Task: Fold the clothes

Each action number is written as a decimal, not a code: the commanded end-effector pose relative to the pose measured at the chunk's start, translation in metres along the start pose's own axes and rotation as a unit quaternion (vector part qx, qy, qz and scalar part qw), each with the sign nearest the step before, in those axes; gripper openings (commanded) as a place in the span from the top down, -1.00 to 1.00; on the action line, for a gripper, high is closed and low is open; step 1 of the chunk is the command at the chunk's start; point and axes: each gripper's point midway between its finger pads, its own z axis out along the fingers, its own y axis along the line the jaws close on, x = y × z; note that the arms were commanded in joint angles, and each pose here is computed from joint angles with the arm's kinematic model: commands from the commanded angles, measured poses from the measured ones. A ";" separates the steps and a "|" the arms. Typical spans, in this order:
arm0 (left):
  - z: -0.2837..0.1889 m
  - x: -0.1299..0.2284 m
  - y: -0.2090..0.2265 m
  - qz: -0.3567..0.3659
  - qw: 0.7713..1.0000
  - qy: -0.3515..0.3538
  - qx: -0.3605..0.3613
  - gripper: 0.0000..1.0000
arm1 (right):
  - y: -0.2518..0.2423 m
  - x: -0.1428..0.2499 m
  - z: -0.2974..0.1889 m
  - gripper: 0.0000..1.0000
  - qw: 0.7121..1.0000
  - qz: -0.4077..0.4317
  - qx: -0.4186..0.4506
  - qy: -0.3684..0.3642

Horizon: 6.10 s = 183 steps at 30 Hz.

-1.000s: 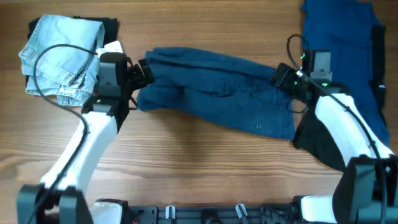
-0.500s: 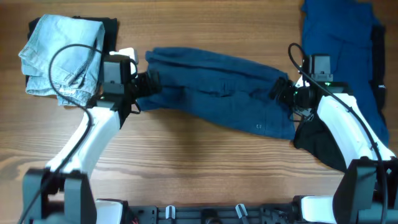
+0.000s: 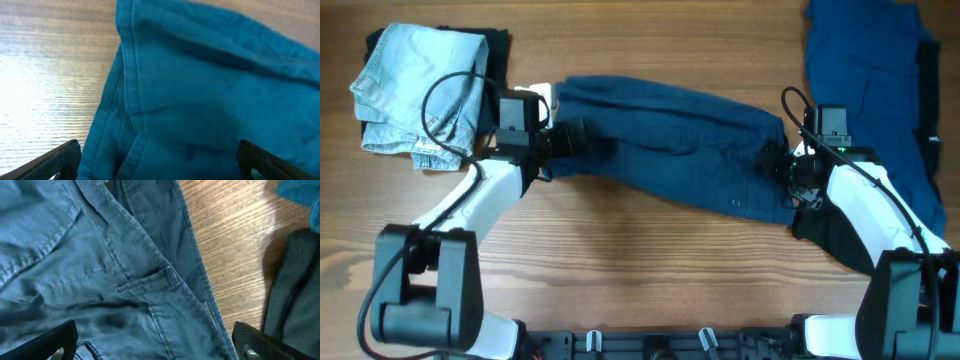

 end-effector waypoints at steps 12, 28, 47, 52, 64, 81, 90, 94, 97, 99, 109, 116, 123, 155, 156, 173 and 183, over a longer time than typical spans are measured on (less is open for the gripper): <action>-0.002 -0.008 0.025 -0.074 0.997 0.004 0.034 -0.99 | 0.049 -0.043 -0.015 -0.76 0.990 -0.069 -0.086 -0.084; -0.004 -0.024 -0.014 0.011 0.998 -0.012 0.064 -0.99 | 0.072 -0.052 -0.021 -0.66 0.978 -0.107 -0.141 -0.106; 0.034 -0.005 -0.023 0.016 0.994 0.012 0.103 0.67 | 0.022 -0.010 0.000 -0.37 0.999 -0.007 -0.037 -0.021; 0.052 0.011 -0.014 0.010 0.995 0.033 0.093 0.92 | 0.016 -0.009 0.002 -0.27 0.999 0.023 -0.025 -0.021; 0.063 0.016 0.016 -0.018 0.999 0.032 0.015 0.92 | -0.018 -0.008 0.019 -0.75 0.996 0.062 0.031 -0.062; 0.071 0.030 0.020 -0.023 0.998 0.053 0.010 0.92 | -0.001 0.016 0.077 -0.28 0.999 0.003 -0.031 0.014; 0.070 0.034 0.021 -0.025 0.998 0.061 0.008 0.92 | 0.014 0.013 0.074 0.91 0.998 0.001 -0.068 0.018; 0.070 0.036 0.021 -0.026 0.998 0.065 0.007 0.92 | 0.032 -0.004 0.054 0.91 0.995 0.006 -0.096 -0.003; 0.070 0.037 0.022 -0.026 0.997 0.068 0.006 0.92 | 0.045 -0.020 0.027 0.91 0.993 -0.002 -0.115 -0.031; 0.070 0.038 0.022 -0.027 0.997 0.070 0.005 0.92 | 0.056 -0.032 0.003 0.91 0.990 -0.010 -0.131 -0.055; 0.070 0.039 0.021 -0.027 0.997 0.073 0.007 0.92 | 0.134 -0.032 -0.083 0.92 0.953 -0.073 -0.271 -0.115; 0.070 0.040 0.020 -0.025 0.997 0.073 0.008 0.92 | 0.199 -0.008 -0.091 0.91 0.927 -0.116 -0.334 -0.128; 0.072 0.044 0.005 -0.011 0.997 0.078 0.017 0.92 | 0.243 0.005 -0.088 0.91 0.904 -0.134 -0.381 -0.138; 0.052 0.026 -0.014 0.003 0.998 0.054 0.032 0.92 | 0.366 0.025 -0.078 0.91 0.851 -0.163 -0.479 -0.140; 0.052 0.026 -0.014 0.002 0.998 0.054 0.031 0.92 | 0.366 0.026 -0.077 0.91 0.852 -0.163 -0.477 -0.139; 0.056 0.028 -0.050 -0.008 0.998 0.042 0.046 0.92 | 0.282 -0.040 -0.084 0.91 0.901 -0.180 -0.366 -0.151; 0.058 0.038 -0.076 0.027 0.999 0.034 0.030 0.92 | 0.229 -0.077 -0.092 0.91 0.921 -0.145 -0.325 -0.158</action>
